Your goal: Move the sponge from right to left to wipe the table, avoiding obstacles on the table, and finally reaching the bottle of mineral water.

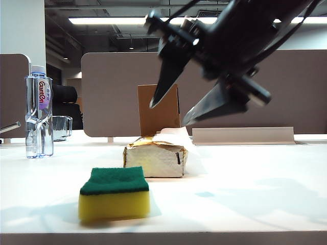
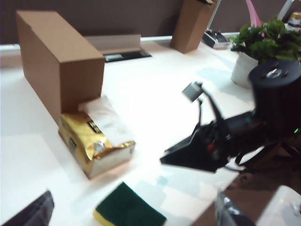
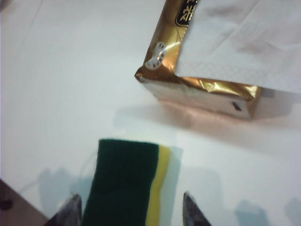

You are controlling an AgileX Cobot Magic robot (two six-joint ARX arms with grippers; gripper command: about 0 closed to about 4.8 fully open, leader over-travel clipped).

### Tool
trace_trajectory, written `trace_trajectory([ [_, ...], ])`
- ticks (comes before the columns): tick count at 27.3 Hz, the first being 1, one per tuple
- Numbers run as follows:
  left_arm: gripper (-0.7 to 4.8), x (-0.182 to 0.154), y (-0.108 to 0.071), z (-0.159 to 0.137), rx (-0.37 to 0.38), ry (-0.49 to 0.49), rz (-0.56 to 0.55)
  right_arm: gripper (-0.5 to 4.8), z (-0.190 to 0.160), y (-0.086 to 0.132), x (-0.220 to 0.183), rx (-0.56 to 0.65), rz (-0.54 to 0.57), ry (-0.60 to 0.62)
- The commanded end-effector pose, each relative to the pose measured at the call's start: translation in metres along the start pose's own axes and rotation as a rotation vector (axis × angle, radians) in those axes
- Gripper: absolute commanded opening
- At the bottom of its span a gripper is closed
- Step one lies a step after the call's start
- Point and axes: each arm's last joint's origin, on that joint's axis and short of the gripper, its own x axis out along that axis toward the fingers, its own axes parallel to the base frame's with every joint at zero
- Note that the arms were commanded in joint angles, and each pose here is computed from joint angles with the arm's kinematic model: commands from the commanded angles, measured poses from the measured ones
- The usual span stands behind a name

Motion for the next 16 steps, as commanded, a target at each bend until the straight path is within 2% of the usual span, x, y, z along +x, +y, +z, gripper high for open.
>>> trace_trajectory([
  [1,4.44,-0.007,-0.007,0.006,0.069,0.014,0.0,2.74,0.007,-0.002,-0.029,-0.039,-0.013,-0.027],
  [2,4.44,-0.011,-0.011,0.01,0.096,0.025,0.026,2.74,0.011,-0.006,-0.044,-0.035,-0.021,-0.044],
  [8,4.44,-0.015,-0.015,0.014,0.094,0.03,0.043,2.74,0.015,-0.031,-0.099,-0.026,-0.053,-0.045],
  [13,4.44,-0.016,-0.015,0.012,0.083,0.042,0.043,2.74,0.004,-0.051,-0.139,-0.012,-0.134,-0.035],
  [16,4.44,-0.016,-0.015,0.012,0.081,0.044,0.045,2.74,-0.005,-0.057,-0.16,0.006,-0.133,-0.038],
])
